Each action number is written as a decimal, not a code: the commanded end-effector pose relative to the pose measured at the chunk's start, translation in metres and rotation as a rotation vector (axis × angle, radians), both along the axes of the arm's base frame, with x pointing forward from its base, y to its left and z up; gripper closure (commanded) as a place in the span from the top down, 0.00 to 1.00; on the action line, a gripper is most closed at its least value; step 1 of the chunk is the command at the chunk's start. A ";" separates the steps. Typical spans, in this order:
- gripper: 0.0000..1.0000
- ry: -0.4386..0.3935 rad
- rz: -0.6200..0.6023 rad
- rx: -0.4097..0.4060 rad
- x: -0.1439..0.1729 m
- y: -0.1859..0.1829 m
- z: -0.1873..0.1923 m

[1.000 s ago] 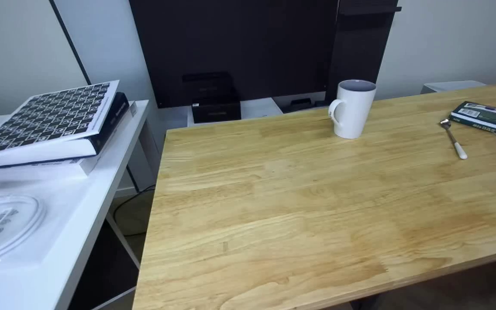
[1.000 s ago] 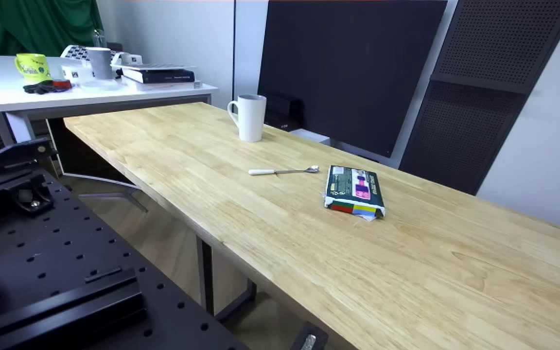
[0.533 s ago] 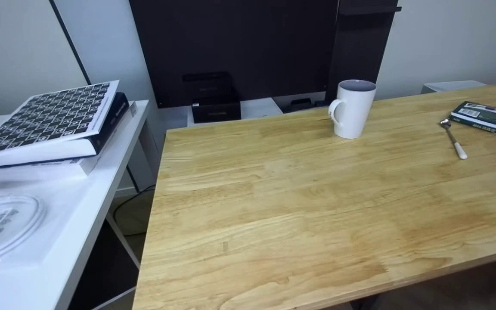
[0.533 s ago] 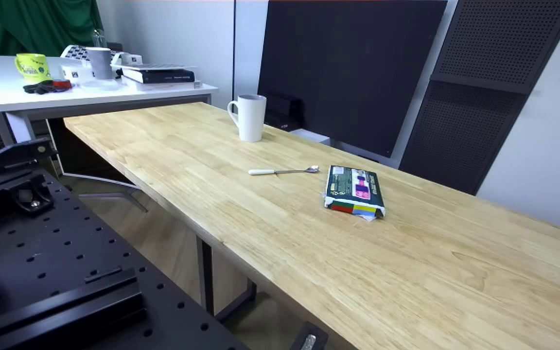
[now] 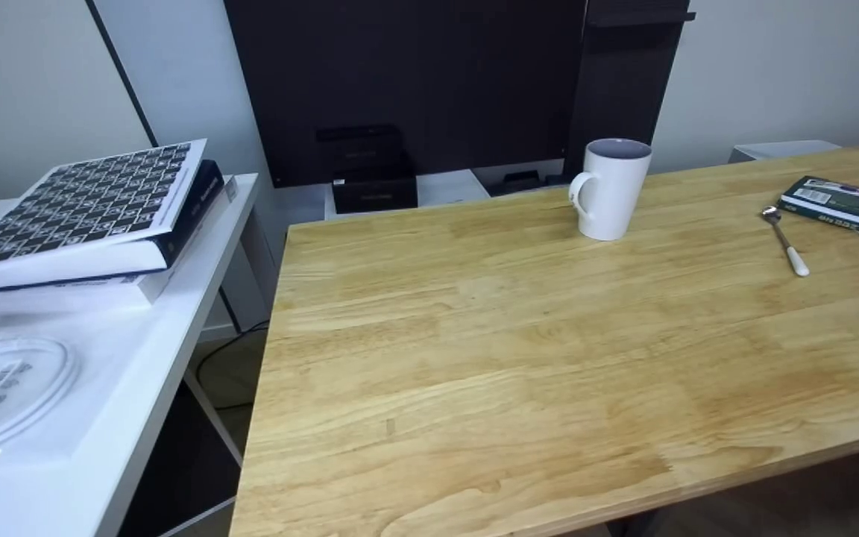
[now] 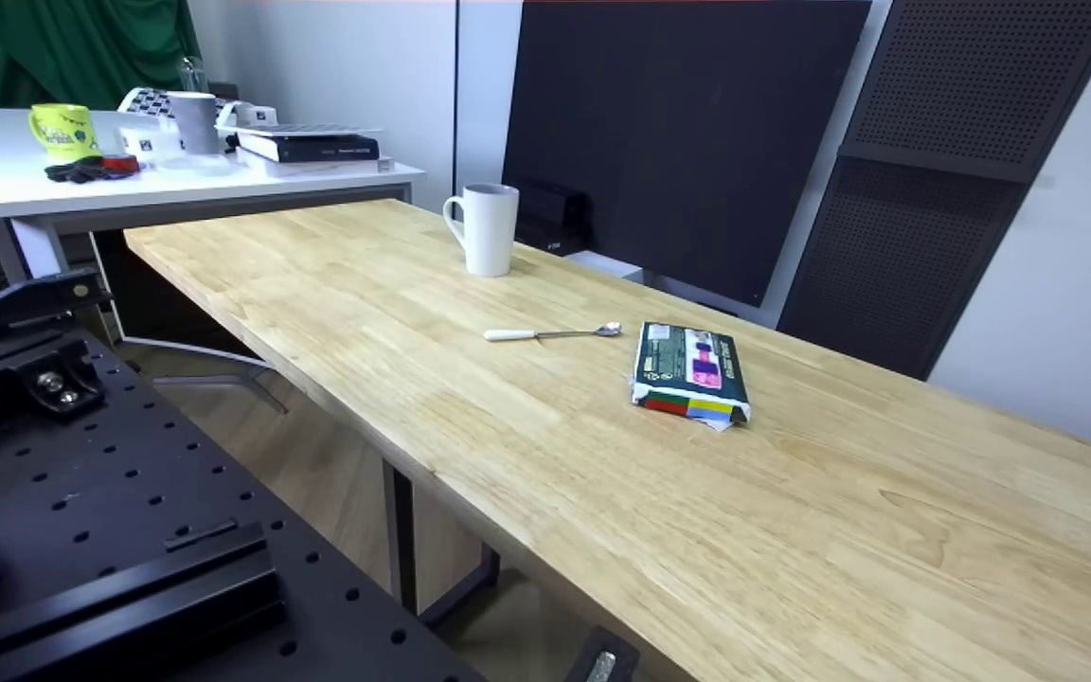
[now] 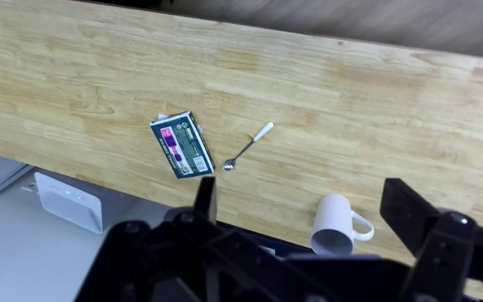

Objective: Pick up the silver spoon from the table and put it in the mug cup

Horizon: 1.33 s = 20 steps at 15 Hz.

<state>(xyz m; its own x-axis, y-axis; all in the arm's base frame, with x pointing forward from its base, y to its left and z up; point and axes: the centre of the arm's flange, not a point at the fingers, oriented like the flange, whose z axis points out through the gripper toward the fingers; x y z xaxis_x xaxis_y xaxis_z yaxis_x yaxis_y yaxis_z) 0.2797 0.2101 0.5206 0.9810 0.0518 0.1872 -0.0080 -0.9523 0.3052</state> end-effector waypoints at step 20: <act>1.00 -0.163 -0.465 0.261 0.122 -0.191 -0.058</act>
